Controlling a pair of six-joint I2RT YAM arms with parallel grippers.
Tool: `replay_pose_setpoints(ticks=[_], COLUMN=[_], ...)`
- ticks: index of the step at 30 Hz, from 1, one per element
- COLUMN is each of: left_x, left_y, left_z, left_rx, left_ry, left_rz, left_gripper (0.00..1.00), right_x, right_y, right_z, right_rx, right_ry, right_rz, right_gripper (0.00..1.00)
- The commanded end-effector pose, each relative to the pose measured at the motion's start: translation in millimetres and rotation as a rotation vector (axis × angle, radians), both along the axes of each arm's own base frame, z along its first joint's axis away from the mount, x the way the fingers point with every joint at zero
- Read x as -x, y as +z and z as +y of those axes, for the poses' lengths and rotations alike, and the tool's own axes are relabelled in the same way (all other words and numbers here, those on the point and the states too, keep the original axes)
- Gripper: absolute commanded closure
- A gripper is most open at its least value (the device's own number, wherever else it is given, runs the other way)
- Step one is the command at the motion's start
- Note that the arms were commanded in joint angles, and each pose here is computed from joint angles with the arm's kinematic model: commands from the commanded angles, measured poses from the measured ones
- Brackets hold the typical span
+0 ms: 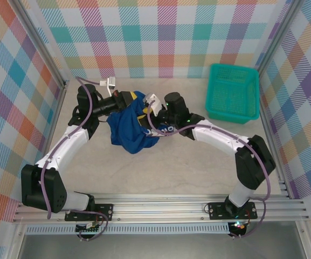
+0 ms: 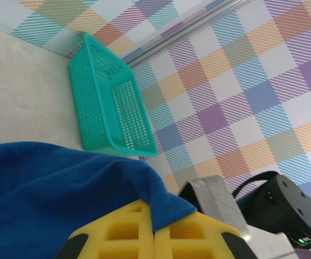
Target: Fold the inside-out t-shirt
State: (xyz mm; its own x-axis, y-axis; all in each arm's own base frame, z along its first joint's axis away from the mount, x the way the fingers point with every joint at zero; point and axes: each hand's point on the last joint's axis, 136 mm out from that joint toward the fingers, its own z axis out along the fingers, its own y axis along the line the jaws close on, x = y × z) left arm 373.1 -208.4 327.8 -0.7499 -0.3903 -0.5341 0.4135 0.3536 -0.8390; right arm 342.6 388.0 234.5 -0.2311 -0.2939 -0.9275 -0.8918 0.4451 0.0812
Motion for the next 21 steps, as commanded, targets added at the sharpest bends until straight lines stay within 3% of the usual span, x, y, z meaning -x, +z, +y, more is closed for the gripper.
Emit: replay_pose_setpoints(ticks=[1, 3, 5, 8, 12, 14, 17, 21], left_x=[15, 14, 9, -2, -27, -37, -45, -33], left_y=[40, 36, 30, 13, -24, -39, -48, -42], left_z=[-4, -2, 3, 20, 71, 88, 86, 75], left_rx=[0.006, -0.019, -0.054, -0.175, -0.506, -0.632, -0.662, -0.585], left_ry=[-0.037, -0.013, 0.027, 0.139, 0.395, 0.454, 0.437, 0.407], left_rz=[-0.127, -0.125, -0.117, -0.098, -0.088, -0.074, -0.068, -0.059], left_gripper=[1.0, 1.0, 1.0, 1.0, 1.0, 0.97, 0.84, 0.61], right_x=[-15, -12, -5, 16, 41, 48, 46, 25], right_y=[22, 34, 43, 63, 98, 112, 126, 127], right_z=[4, 2, -5, -23, -43, -46, -43, -41], right_rx=[-0.028, -0.052, -0.06, -0.107, -0.227, -0.286, -0.367, -0.427], right_ry=[-0.02, -0.004, 0.013, 0.047, 0.128, 0.159, 0.165, 0.081], right_rz=[-0.068, -0.062, -0.049, 0.059, 0.242, 0.314, 0.393, 0.492], right_gripper=[0.69, 0.91, 1.0, 1.0, 1.0, 1.0, 1.0, 1.0])
